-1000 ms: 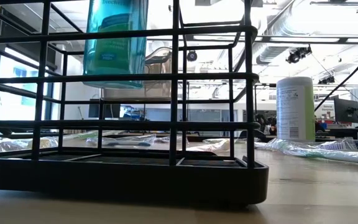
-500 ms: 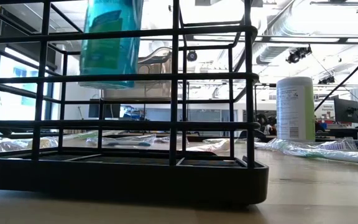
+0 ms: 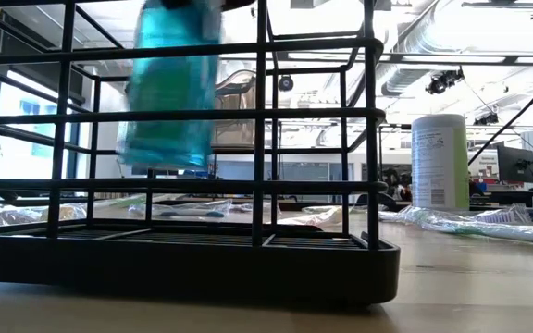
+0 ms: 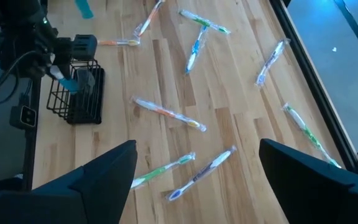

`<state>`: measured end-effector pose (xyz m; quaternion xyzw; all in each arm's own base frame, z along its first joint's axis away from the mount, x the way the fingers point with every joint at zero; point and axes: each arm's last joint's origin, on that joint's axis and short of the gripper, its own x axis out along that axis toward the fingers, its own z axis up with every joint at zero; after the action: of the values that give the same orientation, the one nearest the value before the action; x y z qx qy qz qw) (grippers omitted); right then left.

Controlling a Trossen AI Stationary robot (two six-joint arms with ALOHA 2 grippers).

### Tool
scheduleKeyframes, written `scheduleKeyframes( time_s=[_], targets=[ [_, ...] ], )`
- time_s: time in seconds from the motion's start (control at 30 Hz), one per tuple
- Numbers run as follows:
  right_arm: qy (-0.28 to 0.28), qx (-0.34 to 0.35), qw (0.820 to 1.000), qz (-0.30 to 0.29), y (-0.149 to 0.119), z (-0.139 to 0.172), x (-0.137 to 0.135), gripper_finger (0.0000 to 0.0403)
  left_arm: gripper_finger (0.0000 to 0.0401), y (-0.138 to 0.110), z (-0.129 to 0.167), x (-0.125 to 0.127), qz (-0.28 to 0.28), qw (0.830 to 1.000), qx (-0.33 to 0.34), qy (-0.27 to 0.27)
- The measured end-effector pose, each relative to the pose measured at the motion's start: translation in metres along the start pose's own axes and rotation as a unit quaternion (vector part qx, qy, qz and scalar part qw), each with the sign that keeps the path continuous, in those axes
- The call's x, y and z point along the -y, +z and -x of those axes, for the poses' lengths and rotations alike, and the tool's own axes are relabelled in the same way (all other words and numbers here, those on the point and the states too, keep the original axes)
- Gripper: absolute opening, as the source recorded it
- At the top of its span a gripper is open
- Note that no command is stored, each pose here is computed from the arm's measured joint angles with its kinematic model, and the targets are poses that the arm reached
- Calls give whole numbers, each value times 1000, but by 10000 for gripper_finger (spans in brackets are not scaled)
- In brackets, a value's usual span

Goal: Pick & Place toothbrushing station
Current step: Put the right blue mouthwash into the black wire organizer

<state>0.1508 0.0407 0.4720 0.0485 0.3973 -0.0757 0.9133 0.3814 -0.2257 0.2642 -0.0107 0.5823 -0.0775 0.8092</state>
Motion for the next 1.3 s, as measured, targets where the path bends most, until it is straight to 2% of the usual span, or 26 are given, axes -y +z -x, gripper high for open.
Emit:
scheduleKeyframes(
  time_s=[0.27,0.97,1.17,1.3],
  targets=[
    [-1,1,1000,2,0,0,0,331,92,-6,-13,-2,3,1000,-12,13],
    [-2,1,1000,10,0,0,0,331,92,-9,-25,-2,4,1000,-16,-11],
    [-2,1,1000,12,0,0,0,331,141,-9,-25,-3,7,1000,-15,-6],
    [-1,1,1000,12,0,0,0,331,146,-9,-25,-3,7,1000,-15,-6]
  ],
)
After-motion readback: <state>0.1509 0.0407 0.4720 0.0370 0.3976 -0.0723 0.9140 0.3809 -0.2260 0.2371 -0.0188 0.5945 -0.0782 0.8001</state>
